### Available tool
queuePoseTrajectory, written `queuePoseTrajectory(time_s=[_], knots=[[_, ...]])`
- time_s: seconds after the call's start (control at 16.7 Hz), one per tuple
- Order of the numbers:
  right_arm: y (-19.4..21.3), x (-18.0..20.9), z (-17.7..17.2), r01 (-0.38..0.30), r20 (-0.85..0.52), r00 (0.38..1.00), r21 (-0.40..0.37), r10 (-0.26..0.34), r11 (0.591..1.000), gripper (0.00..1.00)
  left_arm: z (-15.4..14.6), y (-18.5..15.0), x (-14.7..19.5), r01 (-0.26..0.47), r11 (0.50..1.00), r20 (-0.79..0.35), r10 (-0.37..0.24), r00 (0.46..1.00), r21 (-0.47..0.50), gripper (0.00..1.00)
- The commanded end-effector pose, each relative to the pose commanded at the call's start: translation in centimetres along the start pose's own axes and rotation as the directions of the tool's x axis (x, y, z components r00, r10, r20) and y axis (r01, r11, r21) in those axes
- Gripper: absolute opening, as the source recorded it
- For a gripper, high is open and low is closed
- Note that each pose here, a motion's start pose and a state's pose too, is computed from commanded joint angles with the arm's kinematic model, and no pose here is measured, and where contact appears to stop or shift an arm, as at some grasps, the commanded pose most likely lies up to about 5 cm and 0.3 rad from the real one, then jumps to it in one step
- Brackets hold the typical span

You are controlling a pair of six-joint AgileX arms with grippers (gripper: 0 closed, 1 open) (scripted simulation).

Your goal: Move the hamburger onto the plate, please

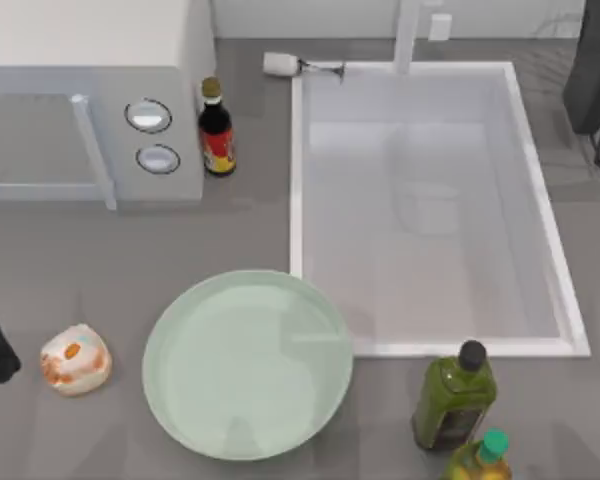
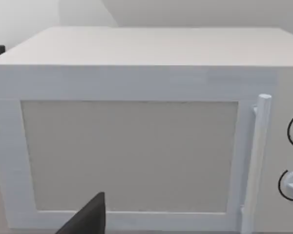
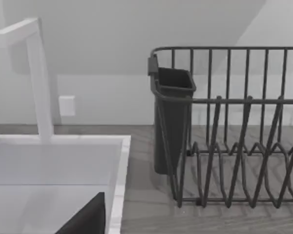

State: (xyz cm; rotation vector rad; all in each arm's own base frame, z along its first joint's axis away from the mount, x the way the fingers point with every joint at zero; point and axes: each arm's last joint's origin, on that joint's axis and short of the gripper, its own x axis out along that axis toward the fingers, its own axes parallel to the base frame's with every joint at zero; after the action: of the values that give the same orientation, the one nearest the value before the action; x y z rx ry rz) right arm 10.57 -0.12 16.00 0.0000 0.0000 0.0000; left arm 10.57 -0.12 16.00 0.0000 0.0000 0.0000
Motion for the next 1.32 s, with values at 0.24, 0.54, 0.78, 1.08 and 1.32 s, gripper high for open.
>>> queuePoseTrajectory(time_s=[0.24, 0.54, 0.78, 1.08, 1.32], knots=[[0.0, 0.0, 0.0, 0.000, 0.000, 1.000, 0.000, 0.000, 1.000, 1.00, 0.2, -0.1, 0.1, 0.006, 1.000, -0.043, -0.005, 0.999, 0.024, 1.00], [0.0, 0.0, 0.0, 0.000, 0.000, 1.000, 0.000, 0.000, 1.000, 1.00, 2.1, -0.6, 1.0, 0.116, 0.977, -0.337, -0.050, 0.940, 0.179, 1.00], [0.0, 0.0, 0.0, 0.000, 0.000, 1.000, 0.000, 0.000, 1.000, 1.00, 4.4, -1.6, 4.2, 0.339, 0.898, -0.651, -0.083, 0.755, 0.280, 1.00], [0.0, 0.0, 0.0, 0.000, 0.000, 1.000, 0.000, 0.000, 1.000, 1.00, 3.6, -3.5, 11.1, 0.654, 0.730, -0.937, -0.054, 0.345, 0.199, 1.00], [0.0, 0.0, 0.0, 0.000, 0.000, 1.000, 0.000, 0.000, 1.000, 1.00, 2.0, -5.0, 15.3, 0.793, 0.605, -0.995, -0.015, 0.098, 0.069, 1.00]])
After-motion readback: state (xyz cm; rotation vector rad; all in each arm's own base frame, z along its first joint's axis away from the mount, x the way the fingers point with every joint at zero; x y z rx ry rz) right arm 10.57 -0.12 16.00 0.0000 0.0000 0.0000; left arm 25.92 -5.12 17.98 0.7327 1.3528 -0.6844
